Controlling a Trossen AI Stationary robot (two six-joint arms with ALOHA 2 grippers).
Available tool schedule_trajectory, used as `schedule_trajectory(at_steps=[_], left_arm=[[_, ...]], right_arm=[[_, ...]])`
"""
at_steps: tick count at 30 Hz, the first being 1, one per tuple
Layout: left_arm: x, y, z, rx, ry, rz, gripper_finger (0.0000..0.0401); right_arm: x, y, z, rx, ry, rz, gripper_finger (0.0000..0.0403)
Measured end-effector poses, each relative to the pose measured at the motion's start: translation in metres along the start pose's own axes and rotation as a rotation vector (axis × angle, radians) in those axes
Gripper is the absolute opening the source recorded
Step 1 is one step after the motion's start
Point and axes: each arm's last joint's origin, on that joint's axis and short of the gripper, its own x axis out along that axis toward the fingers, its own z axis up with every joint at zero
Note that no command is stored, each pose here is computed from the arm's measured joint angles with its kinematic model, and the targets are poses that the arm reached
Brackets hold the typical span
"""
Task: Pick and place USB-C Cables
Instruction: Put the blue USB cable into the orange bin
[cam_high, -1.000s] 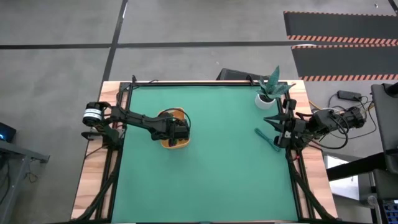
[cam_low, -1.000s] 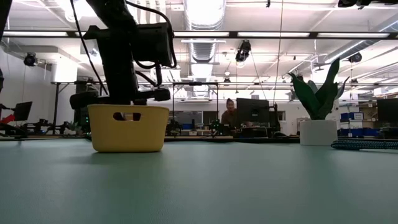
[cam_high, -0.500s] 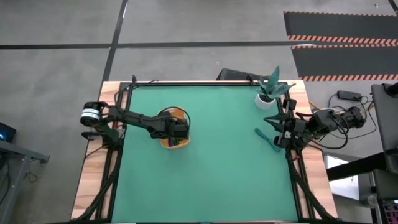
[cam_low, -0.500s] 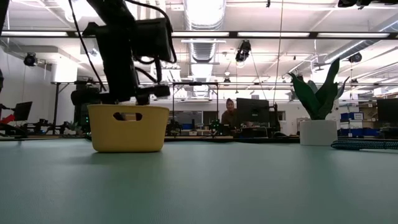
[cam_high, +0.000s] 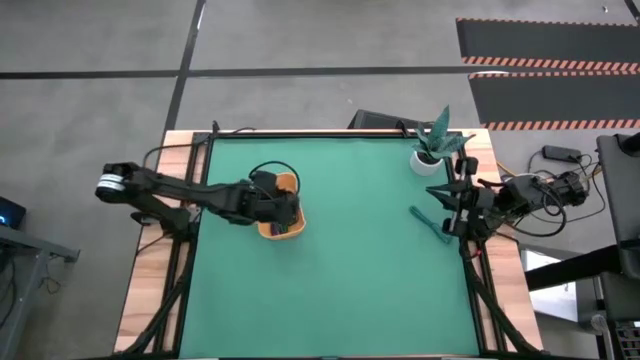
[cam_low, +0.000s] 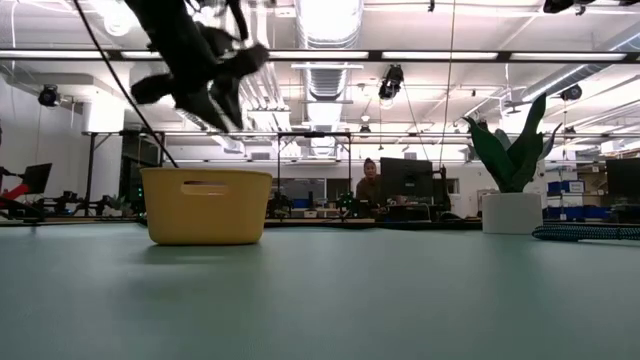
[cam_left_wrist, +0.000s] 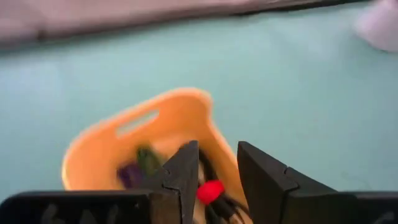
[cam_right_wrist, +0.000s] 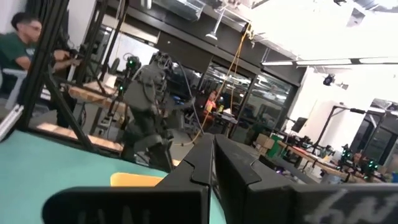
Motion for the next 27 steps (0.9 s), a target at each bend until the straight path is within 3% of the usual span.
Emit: schedule_trajectory(at_steps=[5,10,19,22,27], left_arm=[[-0.025,-0.007,0.003,0.297,-0.125,-0.126,0.0096],[-0.053,-0.024,-0.005,0.614,-0.233,-0.305,0.0096],[-0.098,-0.043,-0.030,1.166,-0.419,-0.610,0.0096],[-0.100,-0.042,-0.034,1.238,-0.457,-0.701,0.0096],[-0.091,-0.025,-0.044,1.264,-0.604,-0.817,0.0095]], right_arm=[[0.000,-0.001,0.000,0.056,0.003,-0.017,0.0009],[0.000,-0.002,-0.004,0.191,0.073,-0.114,0.0009],[0.022,0.024,-0.033,0.484,0.354,-0.086,0.0009],[0.037,0.039,-0.049,0.501,0.481,-0.104,0.0009],[0.049,0.055,-0.067,0.579,0.614,-0.123,0.0009]])
